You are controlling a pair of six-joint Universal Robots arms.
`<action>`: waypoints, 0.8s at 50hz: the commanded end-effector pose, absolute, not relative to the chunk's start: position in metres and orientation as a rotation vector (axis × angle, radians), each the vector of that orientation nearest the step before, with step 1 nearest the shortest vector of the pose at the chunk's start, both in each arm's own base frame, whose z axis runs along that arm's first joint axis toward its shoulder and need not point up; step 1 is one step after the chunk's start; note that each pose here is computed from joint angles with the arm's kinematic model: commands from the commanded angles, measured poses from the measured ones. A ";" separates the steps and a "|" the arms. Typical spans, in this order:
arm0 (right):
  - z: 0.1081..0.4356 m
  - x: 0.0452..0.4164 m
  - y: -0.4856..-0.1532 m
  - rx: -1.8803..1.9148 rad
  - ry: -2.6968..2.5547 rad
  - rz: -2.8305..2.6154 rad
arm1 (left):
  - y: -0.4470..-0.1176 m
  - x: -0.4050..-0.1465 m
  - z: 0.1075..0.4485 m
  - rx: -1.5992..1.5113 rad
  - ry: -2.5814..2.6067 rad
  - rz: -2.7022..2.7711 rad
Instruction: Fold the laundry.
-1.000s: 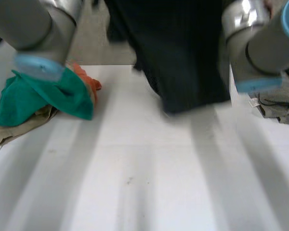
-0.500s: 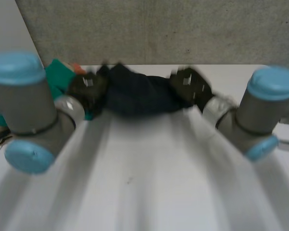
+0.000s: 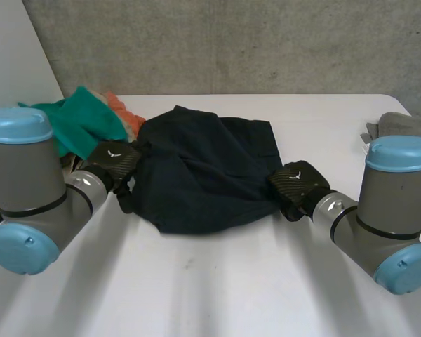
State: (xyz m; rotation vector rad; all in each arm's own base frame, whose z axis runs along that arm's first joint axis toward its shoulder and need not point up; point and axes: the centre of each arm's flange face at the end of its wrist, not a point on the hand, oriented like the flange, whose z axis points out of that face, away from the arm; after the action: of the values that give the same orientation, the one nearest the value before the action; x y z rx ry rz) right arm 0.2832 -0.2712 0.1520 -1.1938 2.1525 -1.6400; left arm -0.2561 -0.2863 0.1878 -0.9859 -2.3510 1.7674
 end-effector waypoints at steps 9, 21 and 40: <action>0.148 0.287 -0.267 -1.195 2.161 -1.601 | -0.280 -0.264 0.158 -1.070 -2.267 1.580; 0.148 0.286 -0.267 -1.186 2.167 -1.601 | -0.292 -0.284 0.138 -1.204 -2.255 1.631; 0.182 0.267 -0.236 -1.516 2.192 -1.462 | -0.243 -0.267 0.190 -1.298 -2.347 1.717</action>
State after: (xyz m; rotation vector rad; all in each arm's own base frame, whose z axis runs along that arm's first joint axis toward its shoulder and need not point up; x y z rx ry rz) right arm 0.2788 -0.2575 0.1656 -1.2511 2.1936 -1.5551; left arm -0.2845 -0.2857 0.1573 -1.2726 -2.3049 1.7491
